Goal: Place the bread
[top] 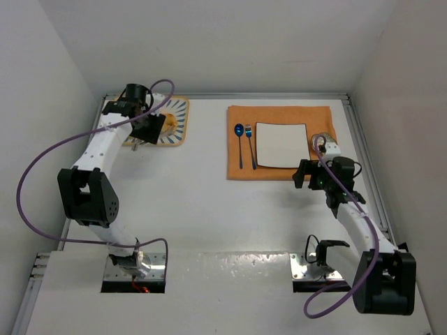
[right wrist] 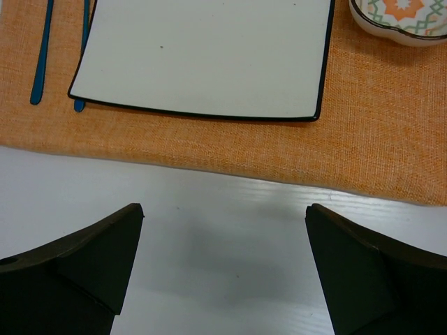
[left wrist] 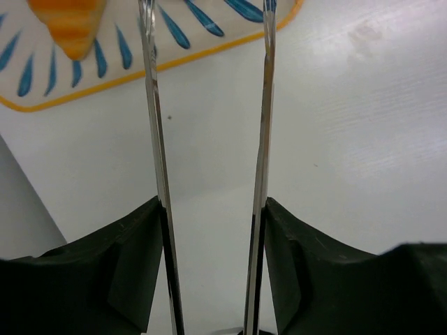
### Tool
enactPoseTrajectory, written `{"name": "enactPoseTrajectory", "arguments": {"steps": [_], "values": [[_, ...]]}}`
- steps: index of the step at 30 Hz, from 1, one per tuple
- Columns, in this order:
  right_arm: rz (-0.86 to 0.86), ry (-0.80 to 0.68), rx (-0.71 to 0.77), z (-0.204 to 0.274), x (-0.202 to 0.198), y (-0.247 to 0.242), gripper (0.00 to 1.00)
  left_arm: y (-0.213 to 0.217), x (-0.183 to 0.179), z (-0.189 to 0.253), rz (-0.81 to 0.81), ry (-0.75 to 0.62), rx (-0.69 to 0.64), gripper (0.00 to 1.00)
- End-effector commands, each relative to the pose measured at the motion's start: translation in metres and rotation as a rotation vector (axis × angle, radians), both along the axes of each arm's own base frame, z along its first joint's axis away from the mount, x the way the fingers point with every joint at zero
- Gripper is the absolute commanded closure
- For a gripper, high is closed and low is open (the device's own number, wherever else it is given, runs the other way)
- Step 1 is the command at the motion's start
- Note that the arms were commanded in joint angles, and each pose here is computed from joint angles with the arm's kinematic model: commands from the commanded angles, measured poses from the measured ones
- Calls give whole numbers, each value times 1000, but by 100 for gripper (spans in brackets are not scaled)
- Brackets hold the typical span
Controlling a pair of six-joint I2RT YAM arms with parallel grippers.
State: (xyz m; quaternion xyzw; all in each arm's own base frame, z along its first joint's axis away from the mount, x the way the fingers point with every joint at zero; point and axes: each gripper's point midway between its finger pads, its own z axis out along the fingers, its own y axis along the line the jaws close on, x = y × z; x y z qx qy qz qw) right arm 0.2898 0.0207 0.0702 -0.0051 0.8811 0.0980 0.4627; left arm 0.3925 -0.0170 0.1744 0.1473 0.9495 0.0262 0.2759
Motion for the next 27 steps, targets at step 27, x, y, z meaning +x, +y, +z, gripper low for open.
{"name": "enactPoseTrajectory", "arguments": {"steps": [27], "values": [[92, -65, -97, 34, 34, 25, 0, 136, 111, -39, 203, -136, 13, 38]]}}
